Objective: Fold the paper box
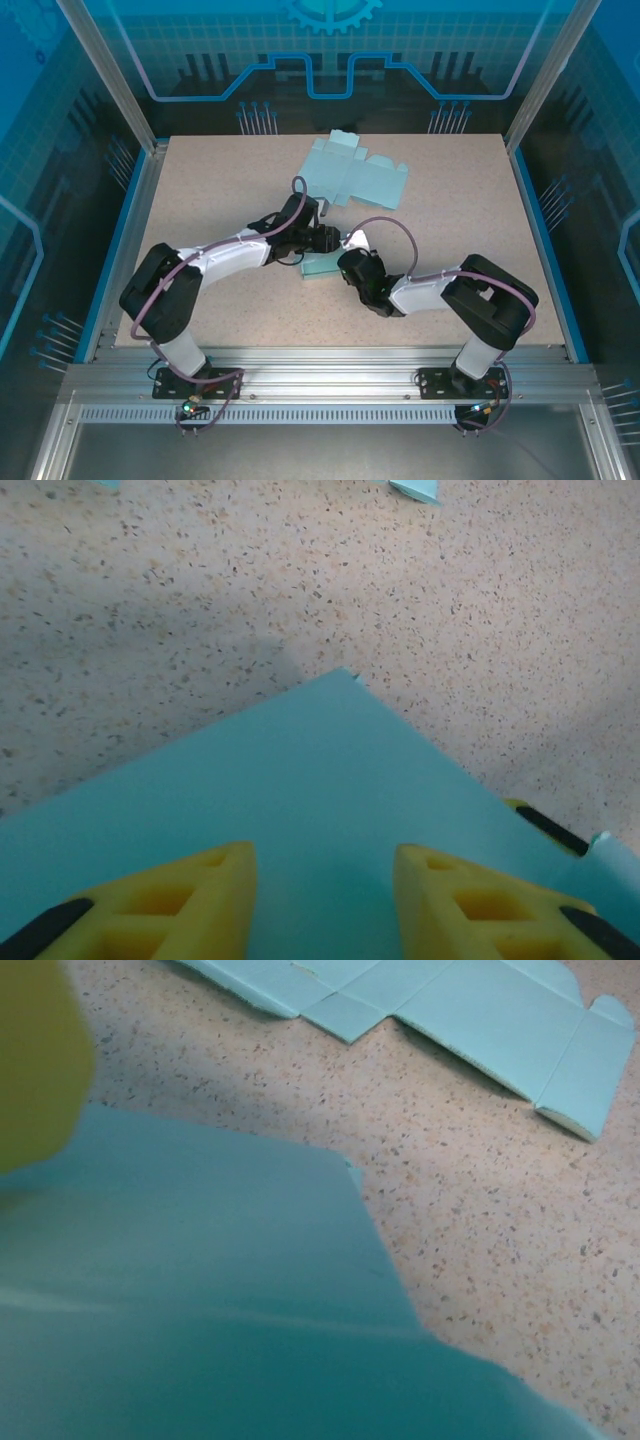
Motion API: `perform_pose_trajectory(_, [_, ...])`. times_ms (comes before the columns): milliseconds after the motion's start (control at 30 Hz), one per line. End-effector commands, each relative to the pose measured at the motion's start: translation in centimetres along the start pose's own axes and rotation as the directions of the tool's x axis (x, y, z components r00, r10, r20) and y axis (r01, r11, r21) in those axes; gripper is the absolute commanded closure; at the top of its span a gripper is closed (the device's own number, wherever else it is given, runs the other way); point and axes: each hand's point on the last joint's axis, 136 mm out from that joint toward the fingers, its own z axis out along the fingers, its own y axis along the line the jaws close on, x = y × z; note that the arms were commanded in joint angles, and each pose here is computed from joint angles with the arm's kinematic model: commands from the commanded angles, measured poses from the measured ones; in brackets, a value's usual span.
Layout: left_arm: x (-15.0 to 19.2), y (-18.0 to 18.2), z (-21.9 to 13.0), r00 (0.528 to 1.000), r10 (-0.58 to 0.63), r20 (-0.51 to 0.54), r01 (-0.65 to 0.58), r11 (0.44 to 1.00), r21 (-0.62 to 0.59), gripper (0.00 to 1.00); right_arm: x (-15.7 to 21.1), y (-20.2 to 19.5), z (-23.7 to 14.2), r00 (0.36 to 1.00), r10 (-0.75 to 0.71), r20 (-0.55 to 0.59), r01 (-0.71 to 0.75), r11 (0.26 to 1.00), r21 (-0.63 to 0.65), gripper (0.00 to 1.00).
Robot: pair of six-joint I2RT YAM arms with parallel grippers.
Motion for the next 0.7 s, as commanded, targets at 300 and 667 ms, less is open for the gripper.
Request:
perform_pose_trajectory(300, [1.8, 1.2, 2.5, 0.995, -0.095, -0.037, 0.097, 0.995, 0.034, 0.62, 1.2, -0.2, -2.9, 0.995, -0.044, -0.089, 0.04, 0.998, -0.038, 0.33])
perform_pose_trajectory(667, [1.9, 1.8, 3.3, 0.995, -0.103, -0.002, 0.103, 0.994, 0.035, 0.63, -0.3, 0.4, -6.6, 0.993, -0.102, -0.055, 0.095, 0.989, -0.11, 0.07])
